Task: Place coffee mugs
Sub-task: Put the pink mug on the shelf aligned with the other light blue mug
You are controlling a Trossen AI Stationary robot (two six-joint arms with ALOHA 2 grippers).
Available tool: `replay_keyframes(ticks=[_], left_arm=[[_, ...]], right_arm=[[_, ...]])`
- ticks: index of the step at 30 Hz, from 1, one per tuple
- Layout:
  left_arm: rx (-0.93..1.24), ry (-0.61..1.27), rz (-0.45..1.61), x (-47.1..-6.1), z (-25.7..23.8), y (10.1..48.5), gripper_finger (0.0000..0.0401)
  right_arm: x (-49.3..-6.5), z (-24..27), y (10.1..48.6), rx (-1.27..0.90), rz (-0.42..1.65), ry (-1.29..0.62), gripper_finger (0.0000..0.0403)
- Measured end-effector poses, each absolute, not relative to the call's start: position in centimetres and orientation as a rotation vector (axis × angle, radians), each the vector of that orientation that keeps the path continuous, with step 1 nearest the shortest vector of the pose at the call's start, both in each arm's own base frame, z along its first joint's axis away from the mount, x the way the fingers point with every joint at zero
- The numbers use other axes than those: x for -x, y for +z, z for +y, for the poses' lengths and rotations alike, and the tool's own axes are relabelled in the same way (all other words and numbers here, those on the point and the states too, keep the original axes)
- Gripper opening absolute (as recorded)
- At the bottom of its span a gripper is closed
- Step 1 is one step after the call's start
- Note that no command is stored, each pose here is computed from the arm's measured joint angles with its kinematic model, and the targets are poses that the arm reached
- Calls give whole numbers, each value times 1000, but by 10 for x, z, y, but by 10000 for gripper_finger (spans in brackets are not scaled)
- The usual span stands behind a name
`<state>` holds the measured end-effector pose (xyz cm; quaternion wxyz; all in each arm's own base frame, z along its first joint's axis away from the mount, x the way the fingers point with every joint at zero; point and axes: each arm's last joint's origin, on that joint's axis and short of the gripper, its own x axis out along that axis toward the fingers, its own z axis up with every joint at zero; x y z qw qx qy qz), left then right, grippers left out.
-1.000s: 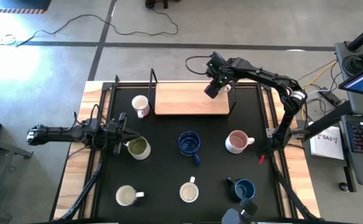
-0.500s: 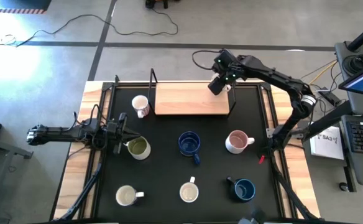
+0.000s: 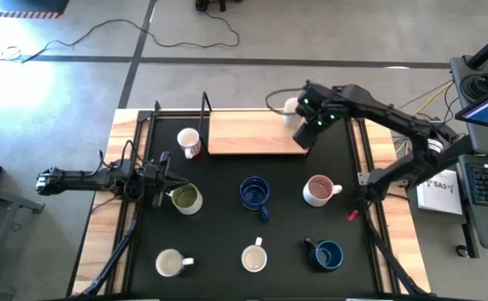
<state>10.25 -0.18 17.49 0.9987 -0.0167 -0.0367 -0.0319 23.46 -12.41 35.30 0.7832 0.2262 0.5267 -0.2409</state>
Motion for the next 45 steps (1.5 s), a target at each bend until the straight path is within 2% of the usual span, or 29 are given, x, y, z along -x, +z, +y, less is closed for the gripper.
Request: replay_keyframes(ticks=[5, 12, 22, 34, 40, 45], left_arm=[[33, -64, -74, -102, -2, 175, 0], [33, -64, -74, -103, -2, 175, 0], [34, -64, -74, -102, -2, 175, 0], [33, -64, -74, -102, -2, 175, 0], [33, -64, -74, -102, -2, 175, 0], [33, -64, -74, -103, -2, 175, 0]], right_arm=[[-231, -93, 345, -519, 1252, -494, 78], [-216, -39, 328, -502, 1499, -444, 103], [-191, 19, 293, -385, 1657, -387, 105], [-180, 27, 241, -259, 1761, -336, 105], [-177, 24, 234, -169, 1744, -369, 105], [-182, 24, 230, -117, 1696, -314, 105]])
